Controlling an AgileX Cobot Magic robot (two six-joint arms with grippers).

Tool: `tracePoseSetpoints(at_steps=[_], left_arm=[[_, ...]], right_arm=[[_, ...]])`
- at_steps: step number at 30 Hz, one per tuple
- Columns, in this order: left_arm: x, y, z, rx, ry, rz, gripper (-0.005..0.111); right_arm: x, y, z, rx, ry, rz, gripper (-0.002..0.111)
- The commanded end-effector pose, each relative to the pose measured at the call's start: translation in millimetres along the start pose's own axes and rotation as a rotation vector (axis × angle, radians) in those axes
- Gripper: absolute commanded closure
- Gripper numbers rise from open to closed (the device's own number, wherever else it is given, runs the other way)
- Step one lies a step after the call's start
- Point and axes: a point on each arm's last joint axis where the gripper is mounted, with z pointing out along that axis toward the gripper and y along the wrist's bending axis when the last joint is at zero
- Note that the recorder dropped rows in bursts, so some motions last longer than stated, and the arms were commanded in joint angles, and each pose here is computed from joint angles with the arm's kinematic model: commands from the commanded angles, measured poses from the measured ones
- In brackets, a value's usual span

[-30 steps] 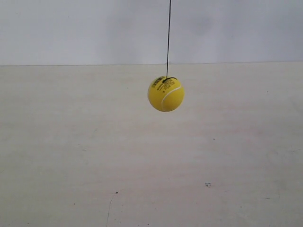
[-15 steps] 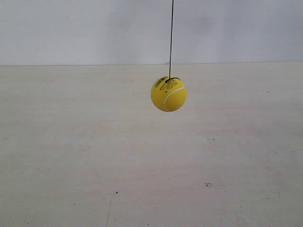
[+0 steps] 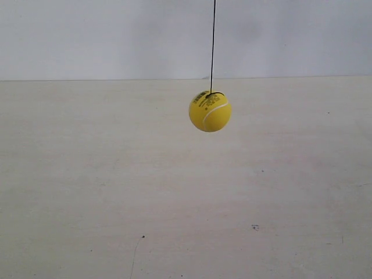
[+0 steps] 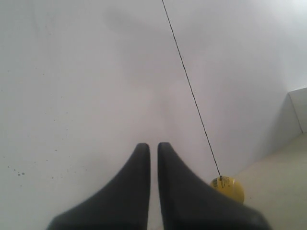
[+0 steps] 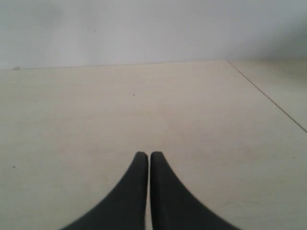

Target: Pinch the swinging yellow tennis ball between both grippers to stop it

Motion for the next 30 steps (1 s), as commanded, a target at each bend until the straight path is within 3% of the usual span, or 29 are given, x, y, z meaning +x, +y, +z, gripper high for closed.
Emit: tracePoseSetpoints(at_steps=[1, 30], left_arm=[[1.0, -0.3, -0.3, 0.002, -0.001, -0.023, 0.102], [1.4, -0.1, -0.3, 0.0, 0.004, -0.013, 0.102]], right_arm=[[0.5, -1.3, 0.0, 0.016, 0.006, -0.006, 0.108], [5.4, -0.9, -0.2, 0.012, 0.061, 0.006, 0.108]])
